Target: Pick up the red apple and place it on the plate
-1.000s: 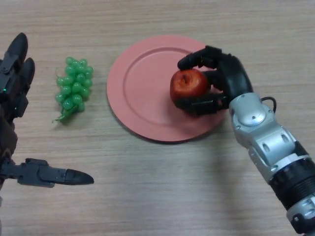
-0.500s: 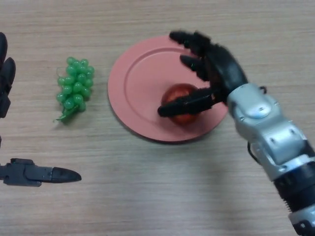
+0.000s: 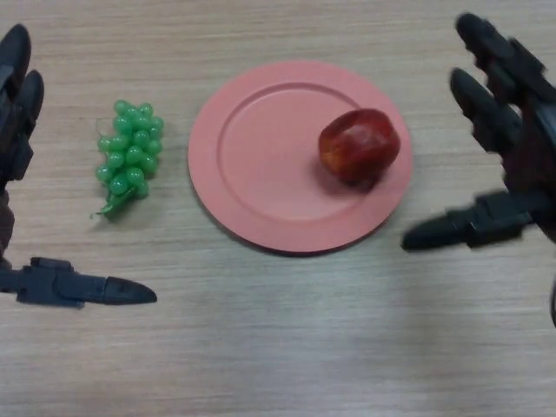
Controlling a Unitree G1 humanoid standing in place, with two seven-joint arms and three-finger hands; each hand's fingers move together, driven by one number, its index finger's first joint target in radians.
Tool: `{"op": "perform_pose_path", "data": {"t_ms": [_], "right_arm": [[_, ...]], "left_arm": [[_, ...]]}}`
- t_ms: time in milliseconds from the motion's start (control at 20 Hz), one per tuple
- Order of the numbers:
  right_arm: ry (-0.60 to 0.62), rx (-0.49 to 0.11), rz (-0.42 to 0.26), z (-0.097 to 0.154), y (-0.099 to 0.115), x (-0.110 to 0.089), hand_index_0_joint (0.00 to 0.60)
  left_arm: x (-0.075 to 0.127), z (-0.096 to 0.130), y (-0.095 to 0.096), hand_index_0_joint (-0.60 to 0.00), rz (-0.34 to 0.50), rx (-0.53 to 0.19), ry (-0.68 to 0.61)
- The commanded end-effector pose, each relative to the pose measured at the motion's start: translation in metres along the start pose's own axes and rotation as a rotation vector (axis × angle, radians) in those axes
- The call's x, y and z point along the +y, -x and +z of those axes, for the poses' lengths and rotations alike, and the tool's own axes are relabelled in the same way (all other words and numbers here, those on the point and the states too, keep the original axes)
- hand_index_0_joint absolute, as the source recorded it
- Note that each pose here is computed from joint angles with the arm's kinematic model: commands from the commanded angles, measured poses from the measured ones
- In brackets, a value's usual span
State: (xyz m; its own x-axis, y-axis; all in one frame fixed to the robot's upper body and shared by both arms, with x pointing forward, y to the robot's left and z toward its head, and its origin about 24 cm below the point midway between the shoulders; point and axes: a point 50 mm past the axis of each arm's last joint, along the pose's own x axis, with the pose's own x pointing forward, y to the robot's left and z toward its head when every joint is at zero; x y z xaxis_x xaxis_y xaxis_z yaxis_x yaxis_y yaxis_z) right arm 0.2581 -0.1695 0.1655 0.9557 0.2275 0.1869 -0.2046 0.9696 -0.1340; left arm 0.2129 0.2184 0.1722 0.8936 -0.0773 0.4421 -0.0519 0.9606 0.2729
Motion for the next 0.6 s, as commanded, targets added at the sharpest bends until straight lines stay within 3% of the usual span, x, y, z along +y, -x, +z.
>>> {"op": "perform_pose_path", "data": {"t_ms": [50,300,600], "right_arm": [[0.039,-0.261,-0.044,0.038,0.022,-0.009,0.0],[0.017,-0.352,-0.079,0.049,0.056,-0.004,0.0],[0.029,-0.372,-0.08,0.052,0.061,0.003,0.0]], "left_arm": [[0.013,0.027,-0.003,0.0,0.048,-0.168,-0.05],[0.008,0.024,-0.001,0.0,0.038,-0.169,-0.047],[0.005,0.017,0.005,0.0,0.029,-0.151,-0.029]]}}
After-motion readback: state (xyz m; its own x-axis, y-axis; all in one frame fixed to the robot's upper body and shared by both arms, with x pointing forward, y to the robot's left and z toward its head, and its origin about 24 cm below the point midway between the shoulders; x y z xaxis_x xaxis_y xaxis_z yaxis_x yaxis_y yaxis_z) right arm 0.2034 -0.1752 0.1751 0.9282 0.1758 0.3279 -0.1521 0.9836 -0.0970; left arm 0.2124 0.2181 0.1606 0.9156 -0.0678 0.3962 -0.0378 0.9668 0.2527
